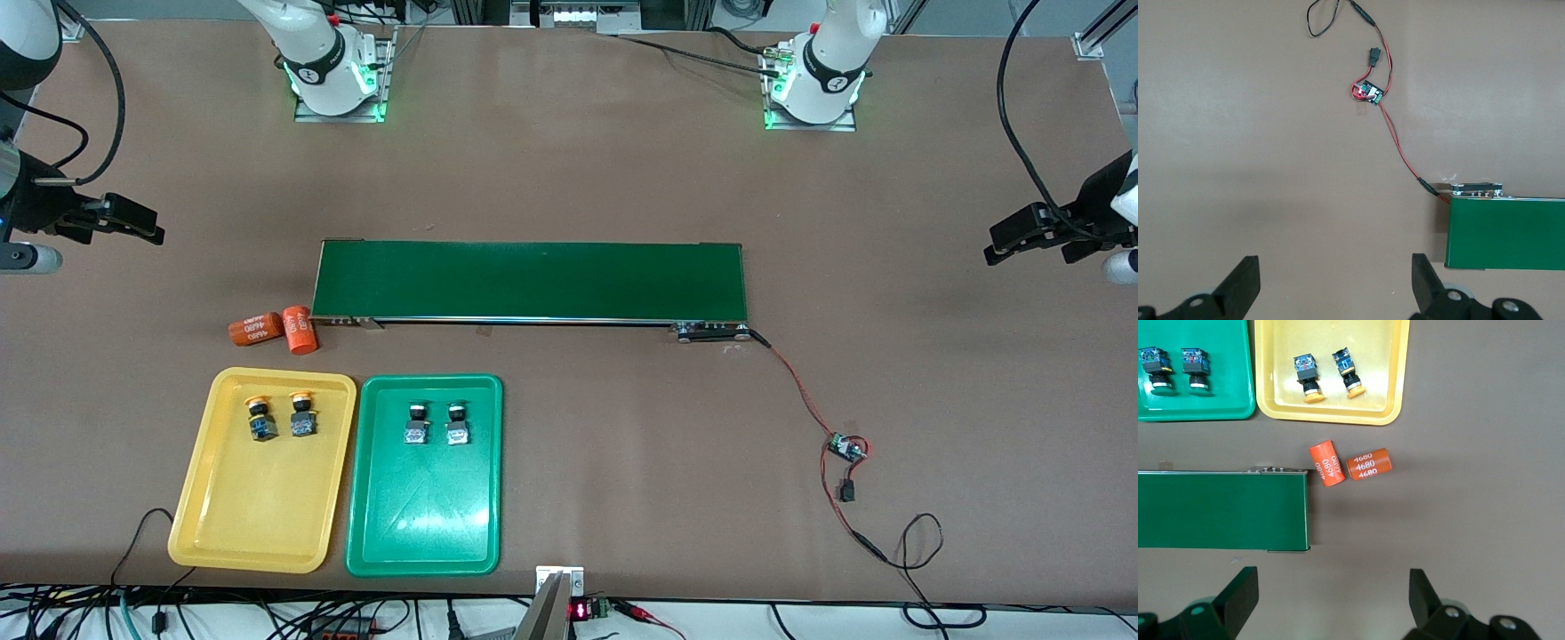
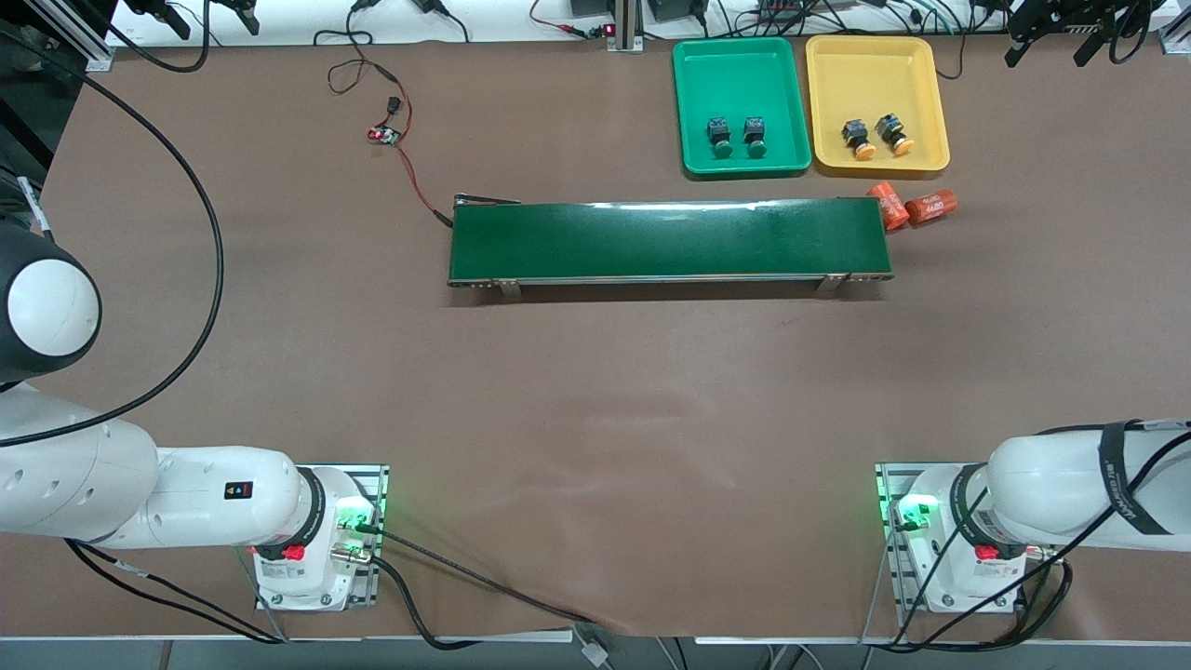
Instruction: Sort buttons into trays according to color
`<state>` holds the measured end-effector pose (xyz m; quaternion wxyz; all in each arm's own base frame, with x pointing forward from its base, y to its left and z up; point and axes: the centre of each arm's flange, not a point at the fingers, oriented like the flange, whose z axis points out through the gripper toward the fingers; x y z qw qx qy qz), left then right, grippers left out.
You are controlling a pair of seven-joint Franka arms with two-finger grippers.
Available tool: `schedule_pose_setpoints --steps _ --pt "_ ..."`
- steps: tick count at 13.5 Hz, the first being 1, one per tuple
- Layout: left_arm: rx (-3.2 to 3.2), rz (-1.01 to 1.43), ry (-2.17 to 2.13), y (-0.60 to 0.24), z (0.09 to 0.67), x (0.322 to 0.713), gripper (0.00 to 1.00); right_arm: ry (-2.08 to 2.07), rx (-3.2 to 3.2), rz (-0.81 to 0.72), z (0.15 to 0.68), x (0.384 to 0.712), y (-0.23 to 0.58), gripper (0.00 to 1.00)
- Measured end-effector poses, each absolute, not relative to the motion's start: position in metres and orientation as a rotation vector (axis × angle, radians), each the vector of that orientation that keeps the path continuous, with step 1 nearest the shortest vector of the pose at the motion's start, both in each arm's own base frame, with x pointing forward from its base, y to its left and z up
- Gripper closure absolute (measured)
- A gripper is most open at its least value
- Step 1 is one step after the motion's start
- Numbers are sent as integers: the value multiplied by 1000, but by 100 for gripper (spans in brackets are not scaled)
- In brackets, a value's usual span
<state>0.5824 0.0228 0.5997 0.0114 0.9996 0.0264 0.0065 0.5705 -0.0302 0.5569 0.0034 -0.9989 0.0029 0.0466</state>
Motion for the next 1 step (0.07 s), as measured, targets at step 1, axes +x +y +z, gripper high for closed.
schedule_pose_setpoints --steps 1 --pt "3118 20 82 23 600 582 0 9 -3131 146 557 570 -30 0"
